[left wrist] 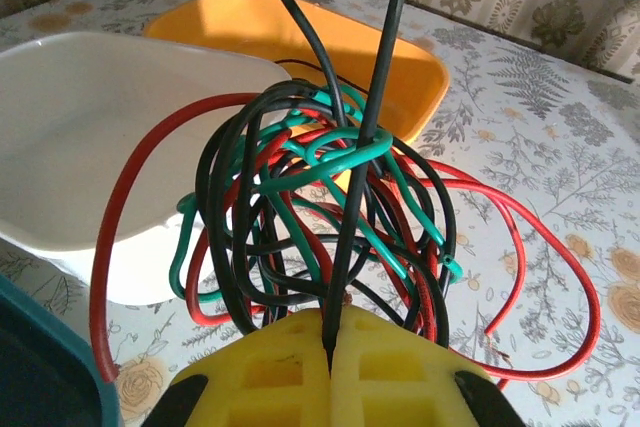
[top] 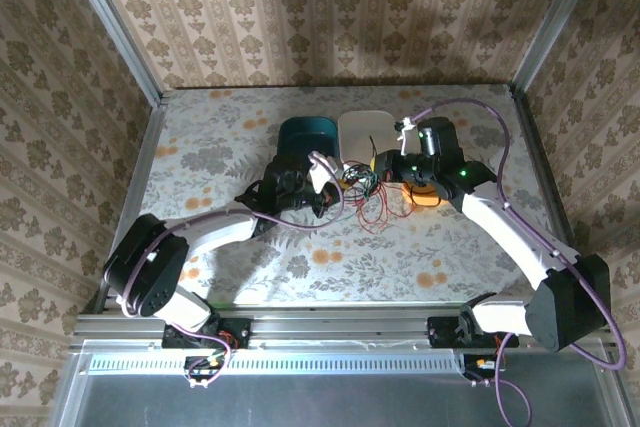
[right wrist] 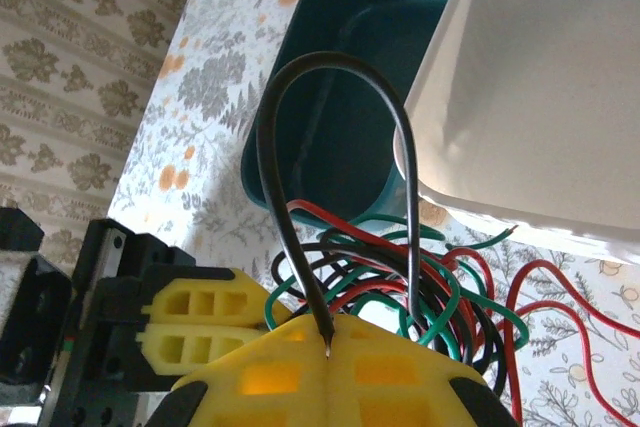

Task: Untangle the cables

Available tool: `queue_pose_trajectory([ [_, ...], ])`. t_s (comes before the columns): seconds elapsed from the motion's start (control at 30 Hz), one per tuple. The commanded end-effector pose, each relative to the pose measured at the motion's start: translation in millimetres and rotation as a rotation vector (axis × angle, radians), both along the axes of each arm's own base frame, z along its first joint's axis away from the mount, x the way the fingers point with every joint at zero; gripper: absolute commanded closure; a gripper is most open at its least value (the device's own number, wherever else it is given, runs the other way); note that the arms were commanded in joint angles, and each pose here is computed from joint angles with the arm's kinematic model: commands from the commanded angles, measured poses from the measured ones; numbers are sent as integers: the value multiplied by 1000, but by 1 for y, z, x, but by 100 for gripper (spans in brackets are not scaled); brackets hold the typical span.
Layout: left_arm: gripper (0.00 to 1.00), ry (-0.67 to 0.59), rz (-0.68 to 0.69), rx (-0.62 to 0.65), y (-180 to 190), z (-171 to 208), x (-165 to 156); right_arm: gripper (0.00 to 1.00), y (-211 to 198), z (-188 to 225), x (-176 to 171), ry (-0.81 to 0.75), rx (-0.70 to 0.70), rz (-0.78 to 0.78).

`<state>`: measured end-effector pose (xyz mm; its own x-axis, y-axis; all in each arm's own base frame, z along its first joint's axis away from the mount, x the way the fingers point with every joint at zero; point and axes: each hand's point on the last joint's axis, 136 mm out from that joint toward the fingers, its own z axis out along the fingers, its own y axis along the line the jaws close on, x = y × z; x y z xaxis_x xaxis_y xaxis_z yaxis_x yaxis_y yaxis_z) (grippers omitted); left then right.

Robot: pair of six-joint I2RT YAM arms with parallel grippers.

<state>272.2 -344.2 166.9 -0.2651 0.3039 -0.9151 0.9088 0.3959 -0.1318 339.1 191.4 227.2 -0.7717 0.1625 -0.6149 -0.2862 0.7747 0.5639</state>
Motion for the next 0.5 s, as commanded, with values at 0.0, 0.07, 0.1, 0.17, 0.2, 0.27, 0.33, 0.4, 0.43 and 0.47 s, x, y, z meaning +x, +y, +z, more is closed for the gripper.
queue_pose_trajectory([
  [0.0, 88, 239, 61, 250, 50, -72, -29, 100, -21, 38, 7, -147, -43, -38],
  [0.07, 62, 225, 54, 239, 54, -61, -35, 100, -11, 23, -11, -91, -53, 47],
  [0.1, 50, 219, 48, 232, 55, -57, -38, 100, -6, 16, -18, -64, -49, 80],
  [0.17, 31, 212, 41, 219, 57, -48, -43, 100, 2, 2, -32, -5, -27, 136],
  [0.2, 27, 209, 41, 217, 58, -46, -44, 100, 4, -3, -34, 16, -17, 150],
  [0.27, 24, 202, 50, 222, 59, -43, -42, 100, 8, -13, -36, 51, -7, 168],
  [0.33, 23, 193, 48, 223, 55, -41, -38, 100, 11, -16, -37, 61, -5, 178],
  [0.4, 22, 190, 37, 221, 47, -38, -32, 100, 13, -13, -36, 52, 0, 190],
  [0.43, 21, 190, 21, 215, 40, -35, -29, 100, 14, -11, -36, 47, 0, 192],
  [0.47, 21, 184, 0, 207, 33, -31, -27, 100, 14, -8, -36, 39, 0, 197],
])
